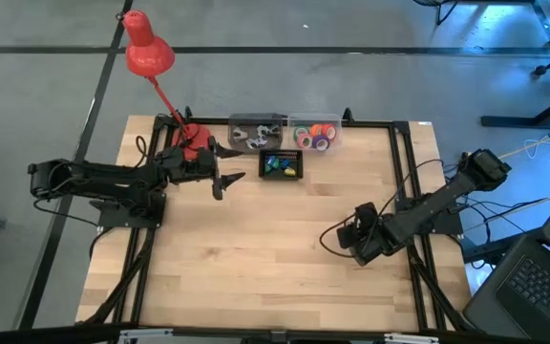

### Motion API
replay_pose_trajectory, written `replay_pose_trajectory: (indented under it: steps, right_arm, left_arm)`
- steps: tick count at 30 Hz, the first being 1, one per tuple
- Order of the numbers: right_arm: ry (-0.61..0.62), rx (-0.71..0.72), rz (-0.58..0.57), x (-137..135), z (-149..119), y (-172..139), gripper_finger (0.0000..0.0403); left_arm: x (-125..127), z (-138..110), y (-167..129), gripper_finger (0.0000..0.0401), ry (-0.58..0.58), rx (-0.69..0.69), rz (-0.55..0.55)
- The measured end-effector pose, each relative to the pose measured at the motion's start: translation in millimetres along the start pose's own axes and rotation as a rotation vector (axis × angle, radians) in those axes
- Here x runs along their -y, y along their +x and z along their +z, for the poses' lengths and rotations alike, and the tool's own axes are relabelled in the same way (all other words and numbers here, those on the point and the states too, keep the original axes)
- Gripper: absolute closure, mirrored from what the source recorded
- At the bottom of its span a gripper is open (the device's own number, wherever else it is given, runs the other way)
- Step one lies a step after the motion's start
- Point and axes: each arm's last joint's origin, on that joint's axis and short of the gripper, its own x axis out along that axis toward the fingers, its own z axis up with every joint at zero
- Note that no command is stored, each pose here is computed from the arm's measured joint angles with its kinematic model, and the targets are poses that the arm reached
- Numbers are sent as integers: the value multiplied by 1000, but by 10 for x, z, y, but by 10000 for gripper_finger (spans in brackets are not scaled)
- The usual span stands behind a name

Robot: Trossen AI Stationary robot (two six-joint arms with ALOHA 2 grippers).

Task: Pick and place Stapler, Stapler remover, tape
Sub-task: Put the pink staple remover into the gray bin

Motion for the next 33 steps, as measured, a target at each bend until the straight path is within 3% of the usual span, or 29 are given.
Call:
replay_pose_trajectory:
  steps: [5,9,13,23,33]
  right_arm:
    - [73,-43,58,102,-87,232,224]
    - [105,20,130,142,-102,341,236]
    - [103,27,129,165,-104,362,263]
    - [47,67,123,181,-90,364,393]
    - [-50,167,139,90,-27,254,401]
  left_arm:
    - [0,0,0,103,0,0,0]
    - [0,0,0,103,-1,0,0]
    - [0,1,0,103,-1,0,0]
    - [-5,0,1,103,-12,-1,25]
    - [-6,-7,1,103,-16,-9,26]
